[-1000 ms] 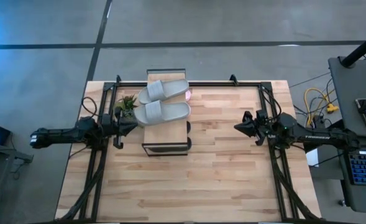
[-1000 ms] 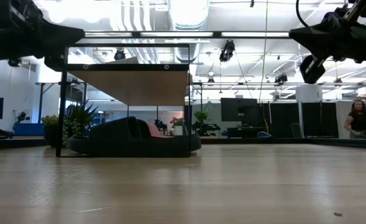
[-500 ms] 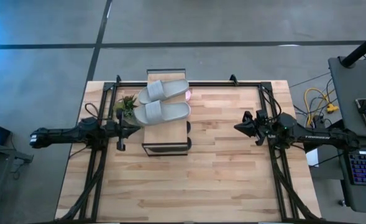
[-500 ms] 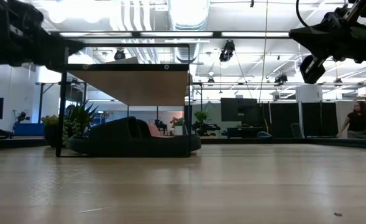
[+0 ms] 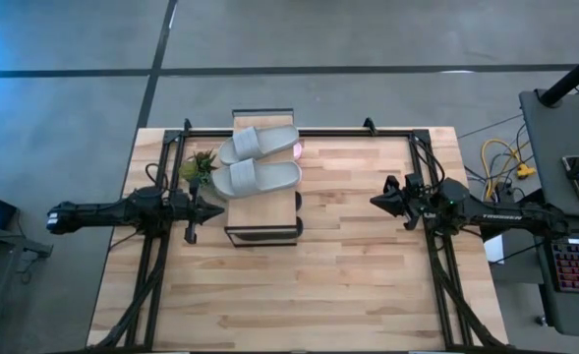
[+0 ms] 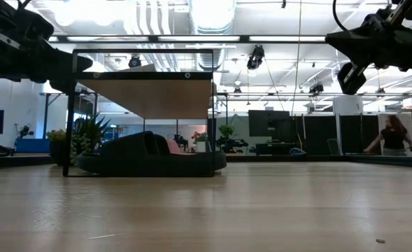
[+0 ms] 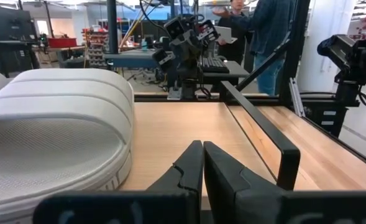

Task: Pick and place slides into the shelf
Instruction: Return to Home Position

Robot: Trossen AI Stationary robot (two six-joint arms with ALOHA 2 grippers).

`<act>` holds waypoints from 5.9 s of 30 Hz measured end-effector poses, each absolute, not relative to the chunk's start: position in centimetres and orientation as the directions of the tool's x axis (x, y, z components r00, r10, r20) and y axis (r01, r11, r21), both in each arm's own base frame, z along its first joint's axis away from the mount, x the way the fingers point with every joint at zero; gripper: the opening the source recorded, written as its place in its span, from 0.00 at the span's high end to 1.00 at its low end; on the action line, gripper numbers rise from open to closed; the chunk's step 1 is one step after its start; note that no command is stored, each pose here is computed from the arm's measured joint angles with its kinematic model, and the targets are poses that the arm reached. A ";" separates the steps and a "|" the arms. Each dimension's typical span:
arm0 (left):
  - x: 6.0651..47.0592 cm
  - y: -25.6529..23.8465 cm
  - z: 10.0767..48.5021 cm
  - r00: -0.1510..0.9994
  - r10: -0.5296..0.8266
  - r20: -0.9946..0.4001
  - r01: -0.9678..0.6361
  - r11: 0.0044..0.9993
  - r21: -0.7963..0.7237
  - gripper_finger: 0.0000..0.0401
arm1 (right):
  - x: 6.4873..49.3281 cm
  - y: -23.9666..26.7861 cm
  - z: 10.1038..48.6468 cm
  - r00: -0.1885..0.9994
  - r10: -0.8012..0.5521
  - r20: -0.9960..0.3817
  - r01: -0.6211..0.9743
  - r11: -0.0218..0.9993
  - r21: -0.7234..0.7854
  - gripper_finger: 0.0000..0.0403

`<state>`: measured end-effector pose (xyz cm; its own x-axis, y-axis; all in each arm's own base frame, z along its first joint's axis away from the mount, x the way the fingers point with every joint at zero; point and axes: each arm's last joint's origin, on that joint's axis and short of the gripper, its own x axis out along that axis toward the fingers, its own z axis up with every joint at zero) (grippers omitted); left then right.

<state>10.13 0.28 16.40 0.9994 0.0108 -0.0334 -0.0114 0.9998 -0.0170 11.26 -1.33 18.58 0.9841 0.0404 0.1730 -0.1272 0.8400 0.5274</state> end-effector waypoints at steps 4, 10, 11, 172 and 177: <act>10.1 0.3 16.4 0.999 0.026 -0.032 -0.026 1.000 -0.017 1.00 | 11.3 -1.3 18.6 0.984 0.040 0.173 -0.127 0.840 0.527 0.98; 10.1 0.4 16.5 0.998 0.058 -0.021 -0.058 0.998 -0.019 1.00 | 11.3 -1.3 18.6 0.984 0.040 0.173 -0.127 0.840 0.527 0.98; 10.1 0.4 16.6 0.998 0.064 -0.012 -0.065 0.998 -0.019 1.00 | 11.3 -1.3 18.6 0.984 0.040 0.173 -0.127 0.840 0.527 0.98; 10.0 0.4 17.0 0.997 0.069 0.028 -0.068 0.997 -0.020 1.00 | 9.6 0.9 17.0 0.970 0.238 0.046 -0.242 0.955 0.173 0.98; 10.0 0.4 16.9 0.997 0.069 0.027 -0.068 0.997 -0.020 1.00 | 9.6 0.9 17.0 0.970 0.238 0.045 -0.242 0.955 0.173 0.98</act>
<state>10.01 0.44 16.94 0.9973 0.0686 0.0269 -0.0681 0.9975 -0.0202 9.64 0.91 17.04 0.9702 0.2380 0.0453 -0.2423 0.9547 0.1731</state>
